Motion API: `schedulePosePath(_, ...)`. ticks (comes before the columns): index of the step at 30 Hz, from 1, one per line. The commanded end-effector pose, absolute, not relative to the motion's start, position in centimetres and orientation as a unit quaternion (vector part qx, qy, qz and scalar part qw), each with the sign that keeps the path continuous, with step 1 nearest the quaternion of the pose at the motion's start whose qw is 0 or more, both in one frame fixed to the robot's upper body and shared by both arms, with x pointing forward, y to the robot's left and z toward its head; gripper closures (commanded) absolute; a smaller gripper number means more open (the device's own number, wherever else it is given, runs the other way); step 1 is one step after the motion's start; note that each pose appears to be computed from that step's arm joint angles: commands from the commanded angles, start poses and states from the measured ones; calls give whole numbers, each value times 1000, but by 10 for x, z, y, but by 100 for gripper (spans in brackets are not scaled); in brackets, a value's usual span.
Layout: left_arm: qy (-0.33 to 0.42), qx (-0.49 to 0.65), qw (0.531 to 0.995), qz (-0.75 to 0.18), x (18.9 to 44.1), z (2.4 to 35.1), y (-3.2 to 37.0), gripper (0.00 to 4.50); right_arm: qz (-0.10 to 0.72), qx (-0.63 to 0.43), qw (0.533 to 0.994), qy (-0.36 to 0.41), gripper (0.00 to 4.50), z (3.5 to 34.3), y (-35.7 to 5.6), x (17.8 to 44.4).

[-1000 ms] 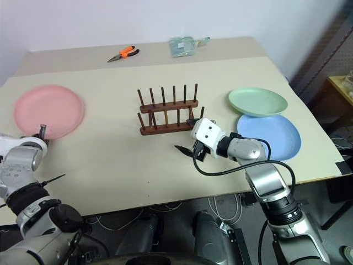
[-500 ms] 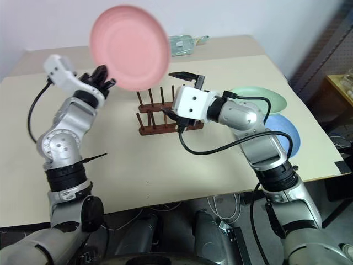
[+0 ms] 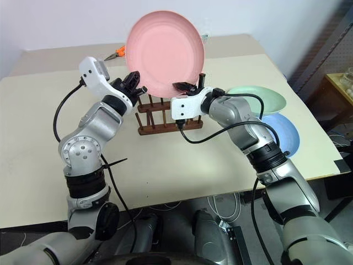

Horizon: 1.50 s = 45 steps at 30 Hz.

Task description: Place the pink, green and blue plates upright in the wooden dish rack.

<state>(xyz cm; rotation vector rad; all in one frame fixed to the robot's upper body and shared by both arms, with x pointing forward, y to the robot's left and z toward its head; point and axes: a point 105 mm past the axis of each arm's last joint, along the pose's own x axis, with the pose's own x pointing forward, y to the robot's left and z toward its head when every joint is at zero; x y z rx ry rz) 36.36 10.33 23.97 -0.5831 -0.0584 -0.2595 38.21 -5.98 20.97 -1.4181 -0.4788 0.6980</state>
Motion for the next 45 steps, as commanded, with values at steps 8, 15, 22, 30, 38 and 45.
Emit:
schedulePosePath(8,-181,-239,949,-101,360,298,152,142,240,-598,721,-254,450,246,-90,378)
schedulePosePath(15,-146,75,950,-264,335,237,137,142,364,-214,871,-252,450,283,-106,334)
schedulePosePath(22,-64,108,882,-453,287,181,102,142,462,76,863,-191,450,295,-103,301)
schedulePosePath(30,-52,100,867,-485,277,175,88,142,442,106,879,-146,450,273,-102,310)
schedulePosePath(38,-50,92,860,-500,270,175,80,142,426,127,891,-92,450,244,-115,327)
schedulePosePath(45,-53,85,857,-506,267,177,73,136,404,111,904,-85,196,236,-122,338)
